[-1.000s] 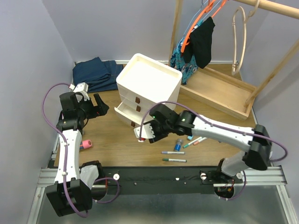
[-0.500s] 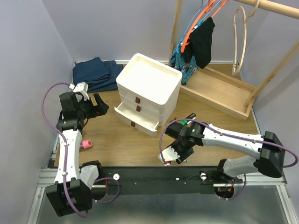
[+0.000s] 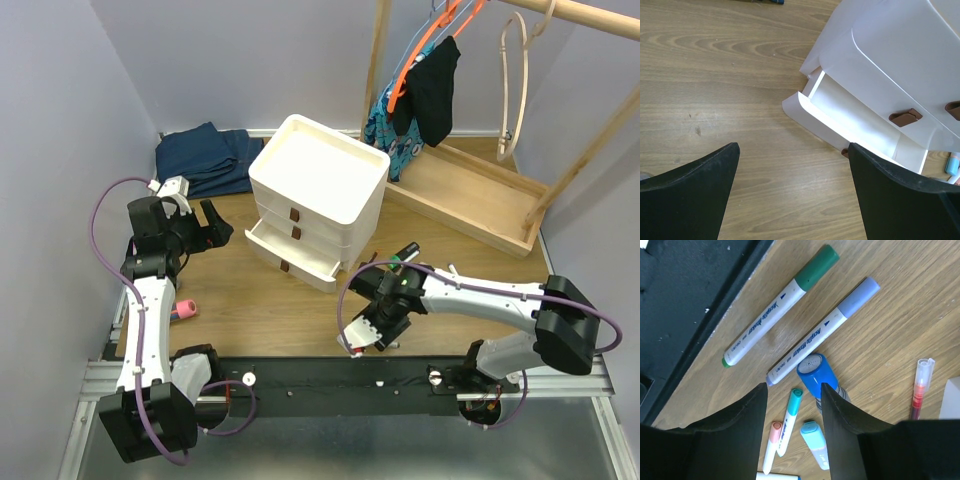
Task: Sort the stationery into containers
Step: Pick up the stationery from the center of the board, then place the stationery in the storage box.
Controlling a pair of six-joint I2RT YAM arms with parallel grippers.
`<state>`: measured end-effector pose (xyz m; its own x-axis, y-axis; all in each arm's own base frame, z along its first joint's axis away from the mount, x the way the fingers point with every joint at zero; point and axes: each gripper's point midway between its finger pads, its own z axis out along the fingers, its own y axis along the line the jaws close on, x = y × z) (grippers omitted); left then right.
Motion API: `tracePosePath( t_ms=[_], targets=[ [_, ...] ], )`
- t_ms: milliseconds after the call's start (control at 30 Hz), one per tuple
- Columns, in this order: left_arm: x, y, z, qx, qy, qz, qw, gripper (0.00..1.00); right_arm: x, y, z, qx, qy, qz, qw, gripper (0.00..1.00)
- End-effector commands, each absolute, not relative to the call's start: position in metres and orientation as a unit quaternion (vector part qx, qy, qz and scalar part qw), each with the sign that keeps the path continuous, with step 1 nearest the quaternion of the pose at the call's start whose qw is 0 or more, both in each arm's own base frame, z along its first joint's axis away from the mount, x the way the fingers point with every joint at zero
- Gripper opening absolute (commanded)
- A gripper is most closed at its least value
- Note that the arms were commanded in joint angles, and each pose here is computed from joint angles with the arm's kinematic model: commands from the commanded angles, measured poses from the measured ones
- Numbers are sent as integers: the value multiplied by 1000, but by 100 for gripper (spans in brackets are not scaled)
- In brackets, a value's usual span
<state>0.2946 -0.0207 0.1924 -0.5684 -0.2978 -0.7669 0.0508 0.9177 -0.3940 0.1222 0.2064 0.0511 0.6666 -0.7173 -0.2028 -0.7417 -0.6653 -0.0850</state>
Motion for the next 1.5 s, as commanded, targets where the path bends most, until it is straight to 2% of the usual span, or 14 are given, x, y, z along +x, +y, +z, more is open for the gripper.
tracePosePath(
  t_ms=[0, 567, 700, 733, 900, 933, 1000, 1033, 1100, 1267, 1467],
  targets=[
    [295, -24, 192, -69, 866, -195, 456, 99, 137, 202, 41, -912, 396, 58, 83, 54],
    [295, -22, 183, -72, 869, -193, 450, 99, 166, 208, 17, -909, 404, 56, 87, 51],
    [294, -22, 182, -73, 870, -191, 449, 99, 169, 210, 15, -907, 410, 55, 85, 40],
    [294, -22, 182, -73, 870, -191, 449, 99, 169, 212, 18, -906, 410, 57, 88, 34],
    [294, -22, 184, -72, 869, -193, 451, 99, 181, 235, 67, -896, 419, 54, 135, 28],
    [294, -22, 185, -72, 868, -193, 452, 99, 194, 258, 100, -889, 419, 55, 179, 28],
    [294, -22, 187, -71, 867, -193, 454, 99, 198, 271, 128, -865, 454, 67, 200, 28],
    [295, -22, 187, -73, 866, -194, 455, 99, 209, 291, 161, -850, 463, 71, 242, 28],
    [296, -24, 187, -72, 865, -198, 456, 99, 209, 304, 180, -813, 513, 104, 254, 27],
    [300, -25, 189, -76, 860, -207, 460, 99, 208, 350, 185, -712, 624, 196, 257, 25],
    [299, -26, 195, -74, 858, -207, 465, 99, 244, 378, 184, -642, 682, 179, 302, 24]
  ],
)
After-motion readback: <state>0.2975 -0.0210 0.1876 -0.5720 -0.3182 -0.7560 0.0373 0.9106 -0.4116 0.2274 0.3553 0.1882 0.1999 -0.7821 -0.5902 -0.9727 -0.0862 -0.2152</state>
